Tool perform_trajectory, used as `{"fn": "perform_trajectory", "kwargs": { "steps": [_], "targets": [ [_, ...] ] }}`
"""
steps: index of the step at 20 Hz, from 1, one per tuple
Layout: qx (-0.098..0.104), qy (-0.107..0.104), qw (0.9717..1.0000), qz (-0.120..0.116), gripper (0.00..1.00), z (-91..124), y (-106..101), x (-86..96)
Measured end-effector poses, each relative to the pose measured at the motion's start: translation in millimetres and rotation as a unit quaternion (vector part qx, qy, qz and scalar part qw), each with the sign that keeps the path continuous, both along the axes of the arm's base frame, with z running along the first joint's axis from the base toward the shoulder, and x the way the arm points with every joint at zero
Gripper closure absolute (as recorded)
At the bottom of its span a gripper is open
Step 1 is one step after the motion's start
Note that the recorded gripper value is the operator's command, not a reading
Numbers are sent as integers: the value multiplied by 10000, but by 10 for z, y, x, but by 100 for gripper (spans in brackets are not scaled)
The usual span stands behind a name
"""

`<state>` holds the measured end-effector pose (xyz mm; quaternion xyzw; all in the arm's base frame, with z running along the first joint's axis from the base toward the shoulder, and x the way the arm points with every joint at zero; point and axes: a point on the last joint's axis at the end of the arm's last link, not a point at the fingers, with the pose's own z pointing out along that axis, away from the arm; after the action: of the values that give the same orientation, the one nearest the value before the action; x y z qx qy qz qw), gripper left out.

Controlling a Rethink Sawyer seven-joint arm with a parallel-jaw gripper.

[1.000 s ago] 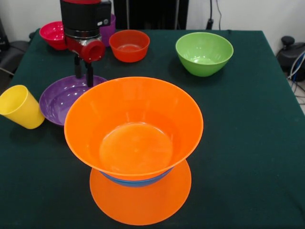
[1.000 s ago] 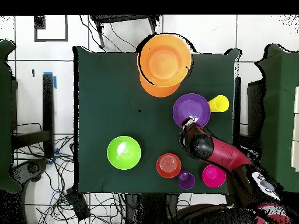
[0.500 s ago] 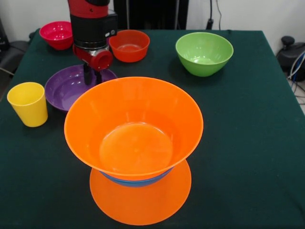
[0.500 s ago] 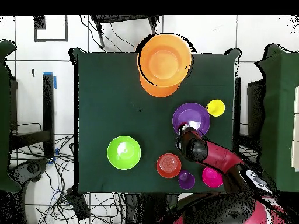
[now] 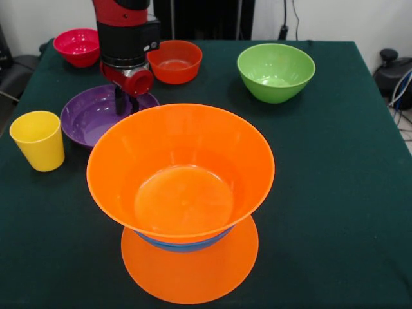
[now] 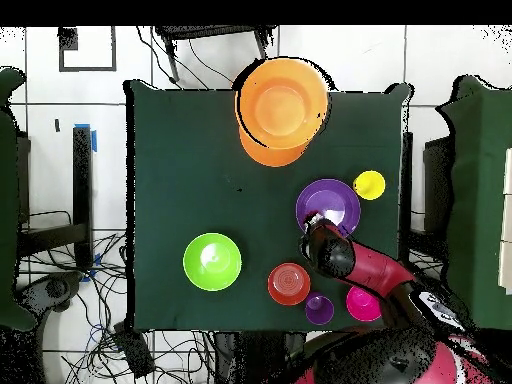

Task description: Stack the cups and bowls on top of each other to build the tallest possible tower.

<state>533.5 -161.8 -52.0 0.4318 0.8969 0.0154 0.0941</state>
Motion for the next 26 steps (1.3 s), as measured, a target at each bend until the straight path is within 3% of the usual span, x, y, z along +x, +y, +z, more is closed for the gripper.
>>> {"fn": "perform_trajectory", "kwargs": {
  "steps": [8,18,22,26],
  "targets": [
    [-73,-104,9999,11,0,190,-27,48],
    [-201,-216,9996,-15,0,760,-161,136],
    [-202,-257,9993,-155,0,818,-319,112],
    [-137,-193,9993,-299,0,732,-451,13]
  ]
}}
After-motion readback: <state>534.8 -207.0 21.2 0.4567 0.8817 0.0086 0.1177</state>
